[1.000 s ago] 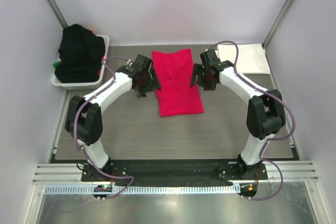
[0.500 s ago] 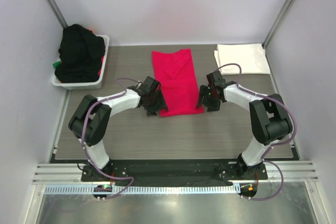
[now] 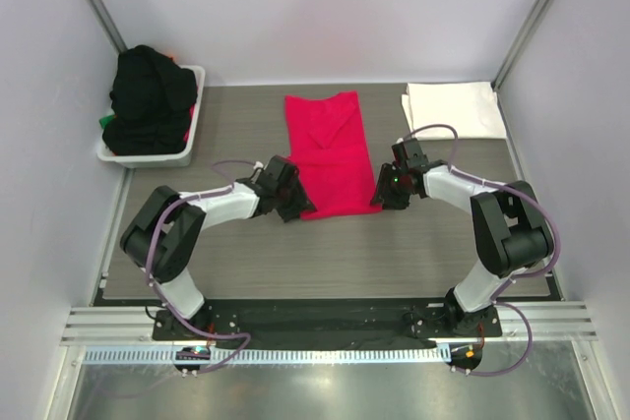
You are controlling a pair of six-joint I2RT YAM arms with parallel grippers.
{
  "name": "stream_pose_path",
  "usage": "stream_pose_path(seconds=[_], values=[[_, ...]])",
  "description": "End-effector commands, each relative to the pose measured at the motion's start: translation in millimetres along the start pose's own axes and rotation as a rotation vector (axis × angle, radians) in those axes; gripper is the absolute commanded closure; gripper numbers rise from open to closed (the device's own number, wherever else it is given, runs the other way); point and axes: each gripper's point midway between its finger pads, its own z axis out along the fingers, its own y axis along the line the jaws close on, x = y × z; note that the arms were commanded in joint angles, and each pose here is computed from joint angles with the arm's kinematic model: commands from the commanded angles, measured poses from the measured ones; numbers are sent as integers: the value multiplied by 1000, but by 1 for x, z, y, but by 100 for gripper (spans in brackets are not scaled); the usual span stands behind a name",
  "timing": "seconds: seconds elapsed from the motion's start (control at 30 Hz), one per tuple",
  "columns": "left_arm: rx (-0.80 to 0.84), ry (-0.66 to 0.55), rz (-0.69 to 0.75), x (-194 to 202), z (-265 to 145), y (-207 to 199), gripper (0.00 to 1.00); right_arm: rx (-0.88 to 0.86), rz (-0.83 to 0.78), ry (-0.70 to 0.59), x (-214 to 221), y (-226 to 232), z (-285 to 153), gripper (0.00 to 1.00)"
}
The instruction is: Fold and stack the t-shirts
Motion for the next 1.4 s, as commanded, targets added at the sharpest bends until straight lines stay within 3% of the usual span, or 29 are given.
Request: stream_pose_path(seconds=[0.0,0.1,0.2,0.3,0.37,0.53,0.63,0.77,1.0,1.2,1.37], values=[[-61,8,-31,14,-1,22,55,1,12,34,14,-4,1,57],[-66,-8,-41,15,-7,27,57,2,15,36,16,-6,1,62],[-79,-17,-51,17,-10,34,65,-4,23,41,18,-5,1,66],[-89,-15,-57,19,-9,37,81,-6,34,43,19,-5,1,68],[-94,-12,-59,19,-8,38,86,-7,38,38,20,-6,-1,68],[-102,-4,-57,22,-5,40,92,7,40,34,24,-11,-5,53],[-118,-27,-54,19,-4,43,96,4,48,41,28,-12,-6,53],[-121,-24,-53,20,-2,44,98,-9,59,58,36,-12,-3,59],[-121,-21,-50,21,-1,43,100,-10,60,57,37,-14,4,77],[-124,-15,-28,25,-13,37,100,-53,71,37,32,-3,-10,98],[-187,-11,16,43,-45,43,100,-88,74,6,34,6,-48,99]])
